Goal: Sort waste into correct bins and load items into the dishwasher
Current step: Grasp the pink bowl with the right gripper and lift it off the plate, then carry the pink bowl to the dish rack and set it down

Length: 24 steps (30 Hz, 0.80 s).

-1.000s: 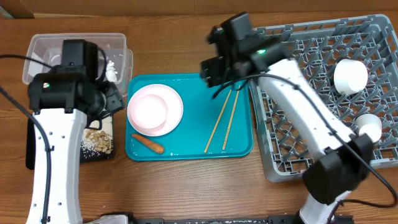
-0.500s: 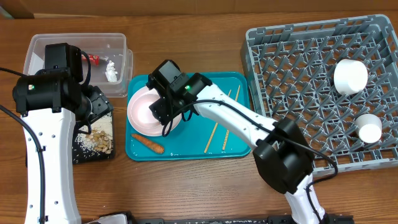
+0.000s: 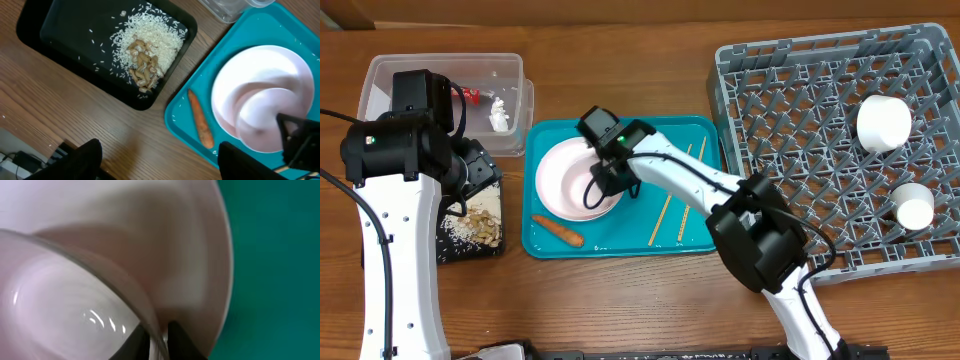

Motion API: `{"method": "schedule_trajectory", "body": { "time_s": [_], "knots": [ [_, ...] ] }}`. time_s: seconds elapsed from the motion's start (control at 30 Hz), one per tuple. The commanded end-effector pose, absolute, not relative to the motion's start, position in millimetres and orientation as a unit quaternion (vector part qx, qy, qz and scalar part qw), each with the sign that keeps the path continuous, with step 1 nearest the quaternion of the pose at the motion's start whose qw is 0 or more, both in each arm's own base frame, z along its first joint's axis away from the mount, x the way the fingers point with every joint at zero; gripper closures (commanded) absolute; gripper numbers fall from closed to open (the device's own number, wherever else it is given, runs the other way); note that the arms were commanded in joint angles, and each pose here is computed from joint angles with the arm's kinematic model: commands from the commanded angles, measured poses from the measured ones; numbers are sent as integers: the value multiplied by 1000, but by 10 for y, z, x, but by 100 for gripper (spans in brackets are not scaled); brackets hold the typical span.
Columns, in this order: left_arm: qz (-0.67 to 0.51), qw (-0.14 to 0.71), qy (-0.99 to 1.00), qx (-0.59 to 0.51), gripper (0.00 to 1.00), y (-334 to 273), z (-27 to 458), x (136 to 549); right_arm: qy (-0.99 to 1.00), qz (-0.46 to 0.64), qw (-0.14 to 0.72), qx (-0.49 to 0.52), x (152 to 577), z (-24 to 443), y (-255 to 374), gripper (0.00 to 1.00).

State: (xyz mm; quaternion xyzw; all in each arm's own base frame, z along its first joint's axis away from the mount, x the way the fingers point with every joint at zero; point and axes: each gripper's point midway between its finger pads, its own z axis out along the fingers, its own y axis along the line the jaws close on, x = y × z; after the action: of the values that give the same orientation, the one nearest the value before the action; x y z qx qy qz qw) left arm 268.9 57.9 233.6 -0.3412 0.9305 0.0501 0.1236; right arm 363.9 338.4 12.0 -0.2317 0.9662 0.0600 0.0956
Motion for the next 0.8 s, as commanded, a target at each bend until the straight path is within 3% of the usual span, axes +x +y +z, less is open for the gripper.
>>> {"method": "schedule_trajectory", "body": {
  "time_s": [0.0, 0.3, 0.77],
  "knots": [
    [56, 132, 930, -339, 24, 611, 2386, 2675, 977, 15, 117, -180, 3933, 143, 3014, 85],
    [55, 133, 929, -339, 24, 611, 2387, 2684, 985, 11, 122, -119, 4247, 328, 2484, 85],
    [53, 140, 928, -340, 23, 613, 2395, 2718, 982, 47, 137, -120, 4223, 657, 2554, 81]
  ]
}}
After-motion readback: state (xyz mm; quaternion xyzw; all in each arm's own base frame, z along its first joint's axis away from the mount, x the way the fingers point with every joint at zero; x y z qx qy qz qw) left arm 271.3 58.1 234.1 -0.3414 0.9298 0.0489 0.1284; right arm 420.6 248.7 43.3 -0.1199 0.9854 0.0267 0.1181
